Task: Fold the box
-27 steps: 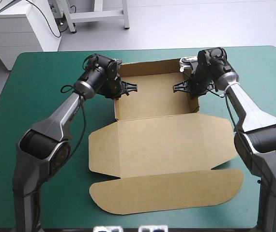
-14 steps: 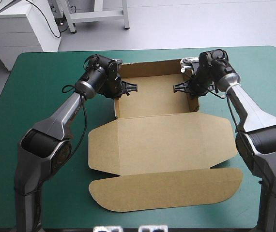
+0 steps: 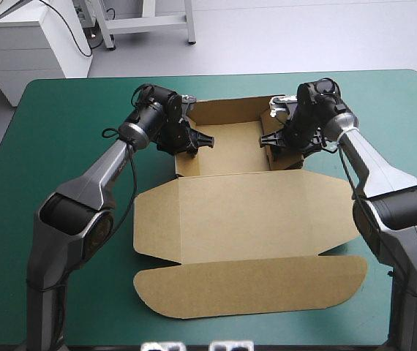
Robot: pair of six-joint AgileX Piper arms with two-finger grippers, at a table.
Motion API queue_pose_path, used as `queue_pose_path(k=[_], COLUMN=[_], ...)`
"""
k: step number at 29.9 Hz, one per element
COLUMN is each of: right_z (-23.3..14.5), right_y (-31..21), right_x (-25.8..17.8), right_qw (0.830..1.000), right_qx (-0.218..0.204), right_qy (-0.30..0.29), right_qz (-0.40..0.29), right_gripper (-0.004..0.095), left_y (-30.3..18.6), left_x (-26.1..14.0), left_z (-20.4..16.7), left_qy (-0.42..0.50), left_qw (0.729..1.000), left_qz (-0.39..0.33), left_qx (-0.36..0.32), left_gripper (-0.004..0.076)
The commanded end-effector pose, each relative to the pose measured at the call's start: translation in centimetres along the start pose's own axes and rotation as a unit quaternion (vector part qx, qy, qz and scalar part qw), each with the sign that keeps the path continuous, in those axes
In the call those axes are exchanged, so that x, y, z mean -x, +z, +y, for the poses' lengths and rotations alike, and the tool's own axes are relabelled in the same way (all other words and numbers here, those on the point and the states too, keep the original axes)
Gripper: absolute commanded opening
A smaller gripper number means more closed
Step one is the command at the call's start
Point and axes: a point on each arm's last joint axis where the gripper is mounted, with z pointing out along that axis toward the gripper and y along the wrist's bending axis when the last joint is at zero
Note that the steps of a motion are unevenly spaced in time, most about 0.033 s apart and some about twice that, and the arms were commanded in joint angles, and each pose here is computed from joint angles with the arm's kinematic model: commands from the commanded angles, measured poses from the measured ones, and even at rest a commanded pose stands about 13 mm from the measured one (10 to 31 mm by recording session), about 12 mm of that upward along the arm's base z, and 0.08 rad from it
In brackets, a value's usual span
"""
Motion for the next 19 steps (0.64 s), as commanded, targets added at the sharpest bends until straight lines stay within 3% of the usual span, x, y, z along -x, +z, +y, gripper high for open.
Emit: queue_pose_path(k=[1, 9, 15, 19], right_z=[0.2, 0.5, 0.4, 0.6], right_y=[-3.8, -7.6, -10.5, -11.9], right_x=[0.6, 2.3, 2.6, 2.3], right_qw=[0.998, 0.990, 0.986, 0.984], right_qx=[0.008, 0.014, -0.002, 0.010], right_qy=[-0.003, -0.005, -0.008, -0.004], right_qz=[-0.061, -0.142, -0.166, -0.179], right_gripper=[0.0736, 0.0736, 0.0736, 0.0736], left_y=[-4.4, -8.1, -13.3, -16.9], left_x=[0.0, 1.5, 1.8, 0.9], left_z=[-0.4, -0.3, -0.1, 0.1], left_qy=[0.006, 0.011, 0.014, 0.012], left_qw=[1.000, 0.995, 0.984, 0.977], left_qz=[-0.026, -0.099, -0.176, -0.212], left_qx=[-0.005, 0.006, 0.014, 0.006], left_gripper=[0.0477, 0.0477, 0.0470, 0.0349])
